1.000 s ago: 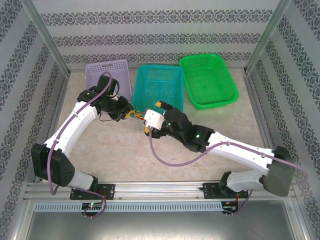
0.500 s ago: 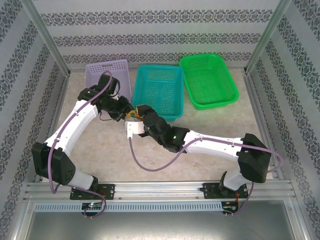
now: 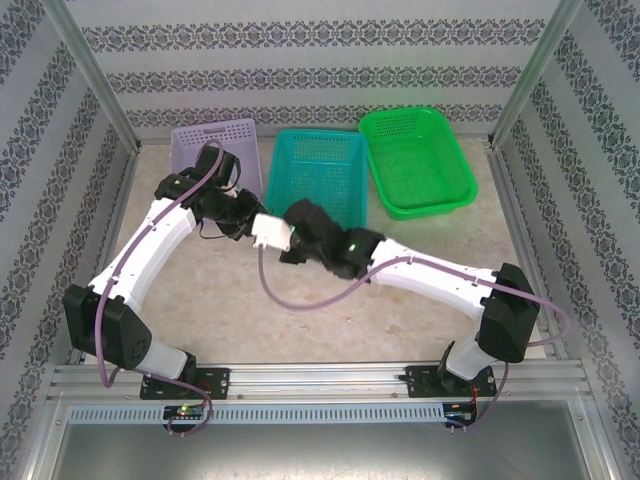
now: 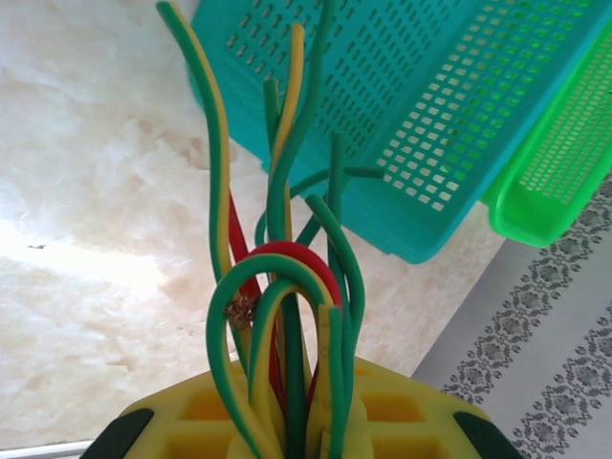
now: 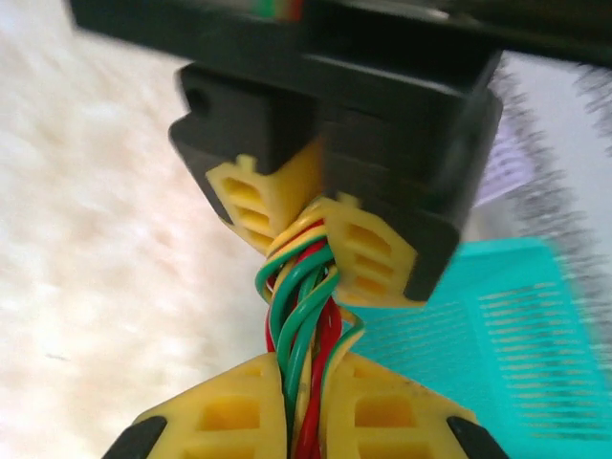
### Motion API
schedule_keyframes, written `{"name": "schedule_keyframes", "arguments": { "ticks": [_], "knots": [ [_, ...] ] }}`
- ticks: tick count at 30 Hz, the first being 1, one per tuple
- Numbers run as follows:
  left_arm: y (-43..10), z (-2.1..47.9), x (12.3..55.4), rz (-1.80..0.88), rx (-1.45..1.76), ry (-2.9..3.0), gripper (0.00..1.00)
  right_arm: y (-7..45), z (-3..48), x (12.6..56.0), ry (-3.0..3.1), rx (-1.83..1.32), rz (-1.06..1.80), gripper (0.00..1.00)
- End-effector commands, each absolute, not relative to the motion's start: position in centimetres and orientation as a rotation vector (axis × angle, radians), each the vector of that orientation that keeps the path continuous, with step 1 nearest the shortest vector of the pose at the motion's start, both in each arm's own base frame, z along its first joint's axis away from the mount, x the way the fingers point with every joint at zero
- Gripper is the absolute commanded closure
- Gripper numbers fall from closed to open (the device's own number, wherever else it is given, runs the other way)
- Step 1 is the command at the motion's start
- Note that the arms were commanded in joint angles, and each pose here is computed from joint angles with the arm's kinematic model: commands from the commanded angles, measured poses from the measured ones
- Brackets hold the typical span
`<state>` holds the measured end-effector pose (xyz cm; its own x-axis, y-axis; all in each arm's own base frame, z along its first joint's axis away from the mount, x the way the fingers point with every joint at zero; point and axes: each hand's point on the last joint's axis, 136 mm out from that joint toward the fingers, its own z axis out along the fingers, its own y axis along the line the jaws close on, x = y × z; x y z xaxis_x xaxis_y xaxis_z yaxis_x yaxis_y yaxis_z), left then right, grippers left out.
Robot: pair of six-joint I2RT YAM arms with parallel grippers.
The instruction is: Untangle the cables
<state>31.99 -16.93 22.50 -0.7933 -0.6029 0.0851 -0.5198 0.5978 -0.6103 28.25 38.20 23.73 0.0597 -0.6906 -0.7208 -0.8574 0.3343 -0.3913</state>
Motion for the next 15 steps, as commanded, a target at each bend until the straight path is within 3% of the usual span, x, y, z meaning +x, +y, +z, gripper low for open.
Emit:
{"name": "schedule_keyframes", "arguments": {
  "ticks": [1,4,6,8,12,15],
  "knots": [
    [-17.5,28.0,33.1,-1.086,-0.812,2.514,1.0,36.5,22.6,24.2,2.128,-1.208,0.967,1.0],
    [-17.8,29.6,33.8,-1.141,-0.755,2.432,1.0,36.4,23.5,23.7,2.234,-1.027,1.387,1.0],
    [-18.1,30.1,34.1,-1.176,-0.736,2.401,1.0,36.4,23.7,23.2,2.258,-0.993,1.52,1.0],
    [-18.1,30.1,34.2,-1.183,-0.742,2.396,1.0,36.3,23.5,22.9,2.268,-1.0,1.528,1.0],
    [-18.1,29.0,33.9,-1.166,-0.783,2.436,1.0,34.6,22.5,24.4,2.25,-1.015,1.237,0.99],
    [-18.1,28.0,33.6,-1.155,-0.818,2.479,1.0,33.4,22.8,25.8,2.185,-1.054,0.936,0.57]
  ]
}}
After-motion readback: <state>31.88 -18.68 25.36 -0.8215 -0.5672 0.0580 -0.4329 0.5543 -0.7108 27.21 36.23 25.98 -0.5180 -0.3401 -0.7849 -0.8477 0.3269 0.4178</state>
